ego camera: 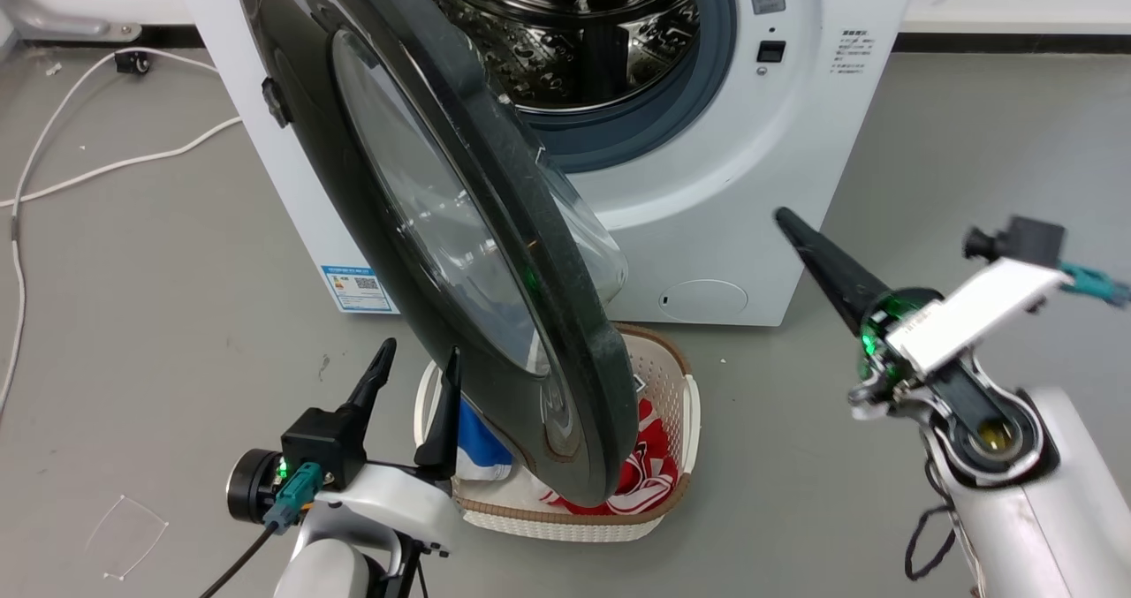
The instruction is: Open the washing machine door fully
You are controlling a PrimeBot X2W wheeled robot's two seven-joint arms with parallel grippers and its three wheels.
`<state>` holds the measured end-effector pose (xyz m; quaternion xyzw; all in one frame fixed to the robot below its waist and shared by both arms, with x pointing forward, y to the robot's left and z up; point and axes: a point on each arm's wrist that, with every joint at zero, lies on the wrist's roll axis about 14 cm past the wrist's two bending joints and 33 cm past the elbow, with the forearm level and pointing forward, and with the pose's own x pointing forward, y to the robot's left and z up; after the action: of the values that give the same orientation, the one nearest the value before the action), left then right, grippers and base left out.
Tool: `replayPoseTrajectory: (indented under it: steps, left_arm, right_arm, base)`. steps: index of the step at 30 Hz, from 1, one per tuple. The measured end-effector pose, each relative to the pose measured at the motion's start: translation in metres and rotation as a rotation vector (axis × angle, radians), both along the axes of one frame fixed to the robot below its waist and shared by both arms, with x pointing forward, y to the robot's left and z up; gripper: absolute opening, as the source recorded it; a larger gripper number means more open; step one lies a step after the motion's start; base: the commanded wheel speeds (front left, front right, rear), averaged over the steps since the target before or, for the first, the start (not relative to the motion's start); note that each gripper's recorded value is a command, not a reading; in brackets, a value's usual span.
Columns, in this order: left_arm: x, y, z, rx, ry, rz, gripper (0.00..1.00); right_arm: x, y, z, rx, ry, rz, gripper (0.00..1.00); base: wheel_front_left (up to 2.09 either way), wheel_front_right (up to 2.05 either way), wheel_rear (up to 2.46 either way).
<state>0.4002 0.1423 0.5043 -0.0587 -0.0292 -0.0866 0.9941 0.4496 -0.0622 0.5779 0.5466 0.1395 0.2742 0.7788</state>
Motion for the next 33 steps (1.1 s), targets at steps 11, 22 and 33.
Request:
replayPoseTrajectory:
  steps: [11,22,33]
  left_arm:
    - [0.000,0.004,0.003,0.003,-0.011,0.014,1.00]
    - [0.000,0.001,-0.002,0.011,0.001,0.008,1.00]
    - [-0.002,0.003,0.000,0.034,-0.007,0.007,1.00]
  right_arm:
    - [-0.027,-0.099,-0.021,-0.159,-0.099,-0.444,1.00]
    - [-0.044,-0.129,-0.020,-0.729,-0.378,-0.647,1.00]
    - [-0.066,-0.108,-0.038,-1.027,-0.423,-0.561,1.00]
  base:
    - [0.00,0.00,0.00]
    - [0.00,0.00,0.00]
    - [0.00,0.00,0.00]
